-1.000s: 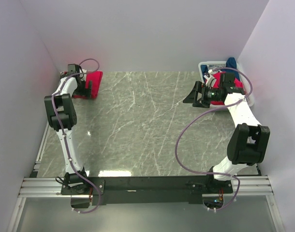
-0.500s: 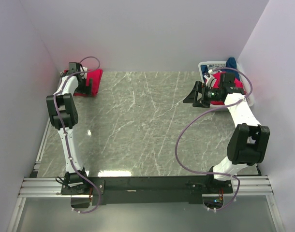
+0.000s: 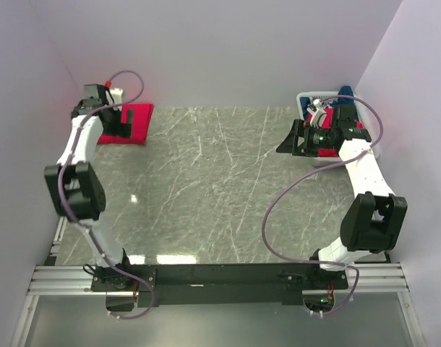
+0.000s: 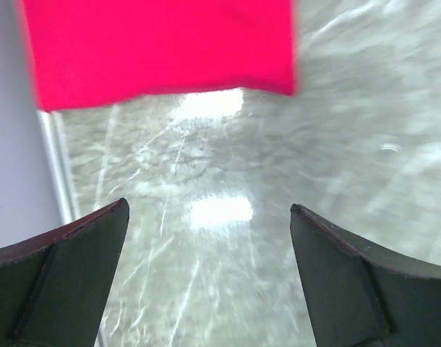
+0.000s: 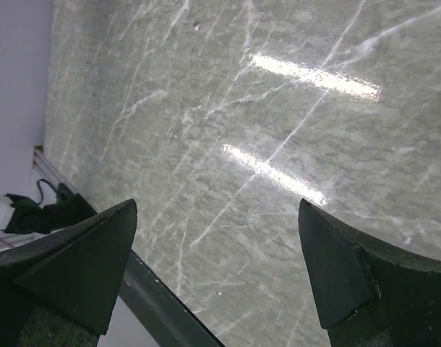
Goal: Fold and stack the t-shirts
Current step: Reset both grippers
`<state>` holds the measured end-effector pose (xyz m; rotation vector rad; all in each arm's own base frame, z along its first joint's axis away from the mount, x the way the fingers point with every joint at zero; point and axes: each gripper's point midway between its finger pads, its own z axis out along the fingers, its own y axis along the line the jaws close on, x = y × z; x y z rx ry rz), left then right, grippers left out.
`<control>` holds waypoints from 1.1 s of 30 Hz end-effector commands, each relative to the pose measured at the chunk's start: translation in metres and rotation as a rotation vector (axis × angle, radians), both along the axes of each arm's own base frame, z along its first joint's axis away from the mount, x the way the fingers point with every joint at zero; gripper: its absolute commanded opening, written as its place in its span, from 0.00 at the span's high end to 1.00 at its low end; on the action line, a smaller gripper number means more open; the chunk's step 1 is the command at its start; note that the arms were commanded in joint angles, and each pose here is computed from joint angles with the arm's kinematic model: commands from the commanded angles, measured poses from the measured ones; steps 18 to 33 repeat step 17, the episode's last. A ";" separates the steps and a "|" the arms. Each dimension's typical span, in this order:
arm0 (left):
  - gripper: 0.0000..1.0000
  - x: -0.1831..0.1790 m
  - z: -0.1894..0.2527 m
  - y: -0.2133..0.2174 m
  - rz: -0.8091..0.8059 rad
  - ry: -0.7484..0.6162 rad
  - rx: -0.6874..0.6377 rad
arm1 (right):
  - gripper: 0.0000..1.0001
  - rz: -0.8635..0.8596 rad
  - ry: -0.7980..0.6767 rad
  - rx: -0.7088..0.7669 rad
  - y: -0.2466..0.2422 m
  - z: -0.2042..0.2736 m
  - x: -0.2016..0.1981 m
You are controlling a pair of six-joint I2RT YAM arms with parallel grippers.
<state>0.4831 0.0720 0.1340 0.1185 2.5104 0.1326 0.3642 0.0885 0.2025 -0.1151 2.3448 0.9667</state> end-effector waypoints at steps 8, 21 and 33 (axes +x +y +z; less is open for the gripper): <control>0.01 -0.089 0.073 -0.075 -0.100 -0.194 -0.145 | 0.02 0.010 -0.127 -0.208 -0.023 0.000 -0.034; 0.00 -0.146 0.043 -0.098 -0.113 -0.203 -0.177 | 0.01 0.017 -0.124 -0.274 -0.027 -0.033 -0.077; 0.00 -0.146 0.043 -0.098 -0.113 -0.203 -0.177 | 0.01 0.017 -0.124 -0.274 -0.027 -0.033 -0.077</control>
